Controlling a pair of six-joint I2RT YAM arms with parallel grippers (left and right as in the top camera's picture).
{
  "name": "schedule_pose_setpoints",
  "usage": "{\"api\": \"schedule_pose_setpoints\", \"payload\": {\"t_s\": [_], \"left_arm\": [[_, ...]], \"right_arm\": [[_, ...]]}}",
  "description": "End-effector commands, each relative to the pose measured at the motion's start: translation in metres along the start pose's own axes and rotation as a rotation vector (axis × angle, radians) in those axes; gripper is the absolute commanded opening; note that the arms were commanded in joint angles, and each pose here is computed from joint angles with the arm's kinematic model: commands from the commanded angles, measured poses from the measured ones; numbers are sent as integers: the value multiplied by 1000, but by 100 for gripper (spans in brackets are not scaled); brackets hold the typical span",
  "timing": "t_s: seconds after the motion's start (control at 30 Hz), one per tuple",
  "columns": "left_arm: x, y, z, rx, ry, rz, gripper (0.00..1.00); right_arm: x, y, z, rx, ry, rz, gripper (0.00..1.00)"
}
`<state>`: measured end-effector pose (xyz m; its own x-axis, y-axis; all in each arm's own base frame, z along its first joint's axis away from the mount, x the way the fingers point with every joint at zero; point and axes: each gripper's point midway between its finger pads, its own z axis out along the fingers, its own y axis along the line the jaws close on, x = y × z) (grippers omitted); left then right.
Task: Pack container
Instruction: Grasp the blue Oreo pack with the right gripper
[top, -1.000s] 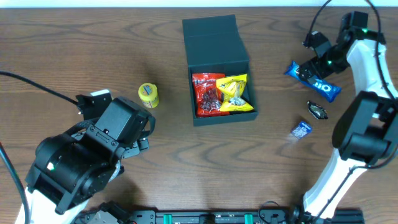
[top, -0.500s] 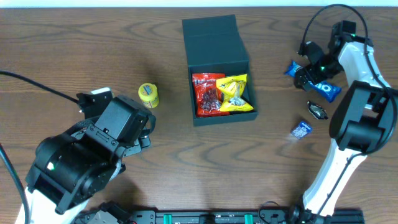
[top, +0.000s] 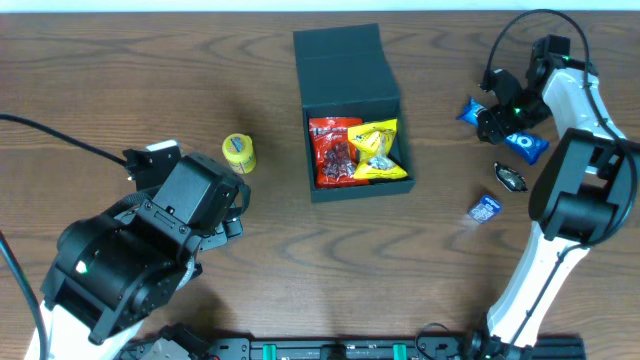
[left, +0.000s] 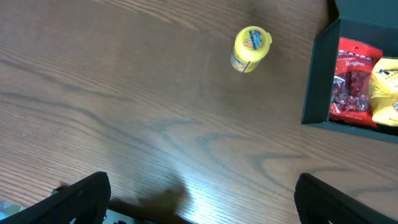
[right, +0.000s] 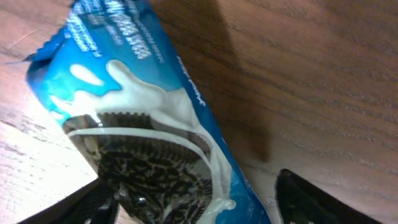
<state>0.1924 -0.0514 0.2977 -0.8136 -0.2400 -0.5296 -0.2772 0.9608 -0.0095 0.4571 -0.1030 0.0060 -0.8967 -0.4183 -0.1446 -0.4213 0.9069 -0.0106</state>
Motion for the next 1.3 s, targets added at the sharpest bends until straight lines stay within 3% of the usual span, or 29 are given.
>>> {"api": "schedule_pose_setpoints", "payload": {"t_s": [0.0, 0.13, 0.67, 0.8, 1.13, 1.27], "left_arm": [[0, 2, 0, -5, -6, 1, 95], [0, 2, 0, -5, -6, 2, 95], [0, 2, 0, -6, -6, 1, 95], [-1, 2, 0, -6, -7, 1, 95], [-1, 3, 0, -11, -12, 2, 95], [-1, 3, 0, -11, -12, 2, 95]], "right_arm": [[2, -4, 4, 6, 9, 22, 71], [2, -4, 4, 6, 9, 23, 55], [3, -3, 3, 0, 15, 32, 36], [2, -3, 3, 0, 12, 51, 18], [-10, -8, -3, 23, -39, 167, 1], [-35, -7, -45, 6, -163, 256, 1]]}}
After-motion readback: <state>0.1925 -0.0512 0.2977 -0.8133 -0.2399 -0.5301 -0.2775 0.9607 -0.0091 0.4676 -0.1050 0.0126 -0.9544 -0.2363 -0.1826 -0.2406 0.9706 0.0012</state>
